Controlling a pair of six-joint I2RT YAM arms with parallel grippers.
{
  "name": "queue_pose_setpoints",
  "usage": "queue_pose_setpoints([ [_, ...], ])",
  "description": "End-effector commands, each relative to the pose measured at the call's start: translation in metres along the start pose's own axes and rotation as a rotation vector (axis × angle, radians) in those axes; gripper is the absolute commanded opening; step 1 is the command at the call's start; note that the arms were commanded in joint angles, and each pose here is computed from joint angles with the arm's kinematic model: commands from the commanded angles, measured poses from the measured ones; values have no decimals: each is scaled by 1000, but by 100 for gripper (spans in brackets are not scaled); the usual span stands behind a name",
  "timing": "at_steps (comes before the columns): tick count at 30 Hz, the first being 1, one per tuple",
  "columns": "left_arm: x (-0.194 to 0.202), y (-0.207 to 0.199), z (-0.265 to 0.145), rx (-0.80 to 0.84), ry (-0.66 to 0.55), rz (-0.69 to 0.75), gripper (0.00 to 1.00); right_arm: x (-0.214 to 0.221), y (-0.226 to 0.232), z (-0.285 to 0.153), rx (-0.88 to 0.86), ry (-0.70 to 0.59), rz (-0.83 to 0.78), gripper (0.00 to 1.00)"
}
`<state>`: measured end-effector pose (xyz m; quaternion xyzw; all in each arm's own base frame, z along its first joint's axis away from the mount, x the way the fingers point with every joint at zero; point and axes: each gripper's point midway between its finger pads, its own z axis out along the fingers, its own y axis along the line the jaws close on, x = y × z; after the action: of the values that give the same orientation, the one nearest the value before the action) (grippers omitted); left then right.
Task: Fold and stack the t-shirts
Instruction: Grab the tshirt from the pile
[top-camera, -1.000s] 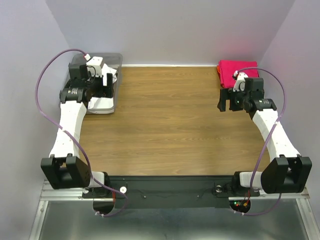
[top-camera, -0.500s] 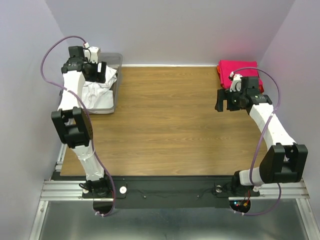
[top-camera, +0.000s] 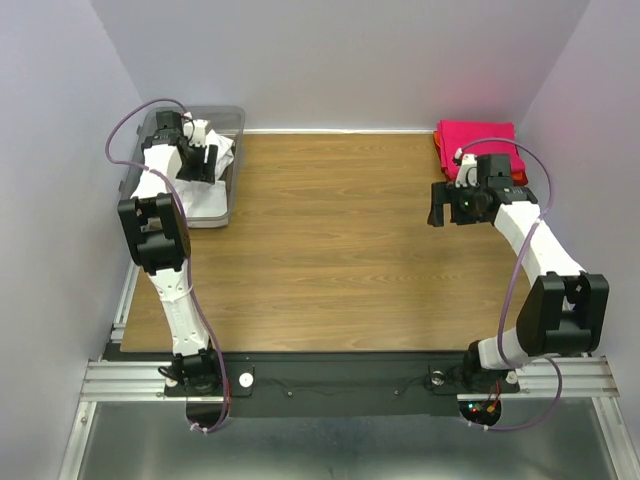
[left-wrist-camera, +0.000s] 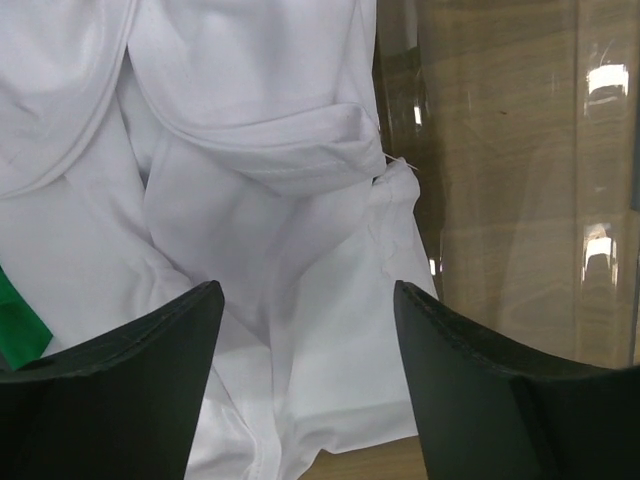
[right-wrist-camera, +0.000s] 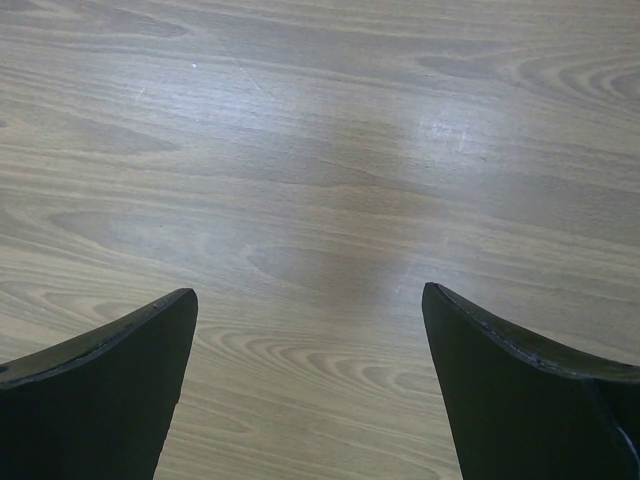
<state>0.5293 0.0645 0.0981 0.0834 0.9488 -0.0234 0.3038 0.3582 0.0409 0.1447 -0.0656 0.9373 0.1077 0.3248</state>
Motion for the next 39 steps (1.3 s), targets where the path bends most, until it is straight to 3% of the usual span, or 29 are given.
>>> queue_pose_setpoints([
  [1, -2, 6, 5, -13, -22, 14, 75, -20, -2, -7, 8, -50, -18, 100],
  [6, 4, 10, 14, -31, -6, 8, 64, -20, -2, -7, 13, -48, -17, 100],
  [12, 7, 13, 21, -30, 6, 3, 61, -23, -4, -10, 28, -55, -19, 100],
  [16, 5, 15, 22, -36, 6, 3, 49, -23, -6, -9, 33, -52, -20, 100],
  [18, 3, 16, 21, -42, 3, 3, 36, -23, -5, -9, 31, -52, -18, 100],
  [20, -3, 19, 16, -51, -12, -5, 17, -24, -5, -10, 33, -53, -18, 100],
  [21, -10, 24, 9, -73, -29, -20, 0, -26, -5, -11, 31, -58, -18, 100],
  [27, -50, 24, -44, -67, -138, -22, 0, -28, -3, -16, 28, -68, -19, 100],
  [33, -129, 4, -156, -29, -401, 24, 0, -31, -1, -21, 26, -86, -22, 100],
  [39, -166, -19, -237, 4, -590, 85, 0, -35, -1, -26, 34, -101, -22, 100],
])
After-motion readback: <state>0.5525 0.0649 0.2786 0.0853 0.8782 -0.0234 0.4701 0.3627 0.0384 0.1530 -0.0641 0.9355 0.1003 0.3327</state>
